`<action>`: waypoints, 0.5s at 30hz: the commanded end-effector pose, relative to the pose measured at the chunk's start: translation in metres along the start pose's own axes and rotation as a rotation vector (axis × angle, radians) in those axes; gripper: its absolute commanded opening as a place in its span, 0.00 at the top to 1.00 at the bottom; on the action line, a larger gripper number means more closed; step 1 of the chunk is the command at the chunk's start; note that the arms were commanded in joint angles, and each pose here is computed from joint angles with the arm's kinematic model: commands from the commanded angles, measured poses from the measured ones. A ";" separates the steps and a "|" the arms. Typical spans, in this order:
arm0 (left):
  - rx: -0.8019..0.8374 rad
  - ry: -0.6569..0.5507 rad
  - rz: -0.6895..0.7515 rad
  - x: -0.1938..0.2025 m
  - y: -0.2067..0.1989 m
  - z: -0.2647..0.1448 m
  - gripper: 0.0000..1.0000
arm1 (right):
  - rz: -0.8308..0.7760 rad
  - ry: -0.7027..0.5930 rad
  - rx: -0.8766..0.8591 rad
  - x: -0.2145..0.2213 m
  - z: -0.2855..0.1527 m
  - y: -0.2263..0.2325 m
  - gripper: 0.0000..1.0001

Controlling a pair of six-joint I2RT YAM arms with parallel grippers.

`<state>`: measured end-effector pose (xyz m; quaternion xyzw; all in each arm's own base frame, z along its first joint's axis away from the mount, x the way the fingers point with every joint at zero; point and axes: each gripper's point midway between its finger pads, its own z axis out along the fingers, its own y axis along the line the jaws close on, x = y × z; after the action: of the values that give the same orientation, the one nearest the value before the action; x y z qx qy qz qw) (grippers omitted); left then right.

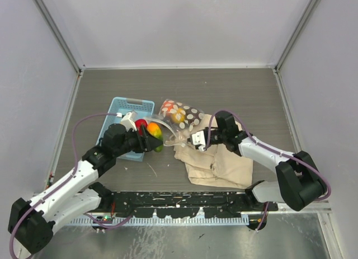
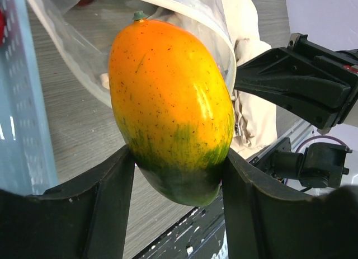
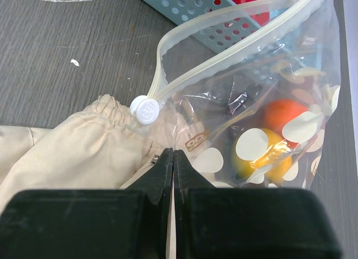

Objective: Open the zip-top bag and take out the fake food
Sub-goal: Pick up the fake fruit from the zipper food storage bag, then place the fake fruit in the bin.

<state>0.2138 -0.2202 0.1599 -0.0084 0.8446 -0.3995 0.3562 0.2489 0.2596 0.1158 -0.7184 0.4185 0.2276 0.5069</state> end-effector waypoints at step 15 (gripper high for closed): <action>-0.197 -0.166 0.086 -0.031 0.032 -0.041 0.81 | -0.052 -0.003 0.004 -0.008 -0.002 -0.015 0.96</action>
<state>0.2091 -0.1759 0.1529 -0.0342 0.8619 -0.3182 0.3933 0.2472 0.2578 0.1130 -0.7228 0.4221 0.2286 0.4971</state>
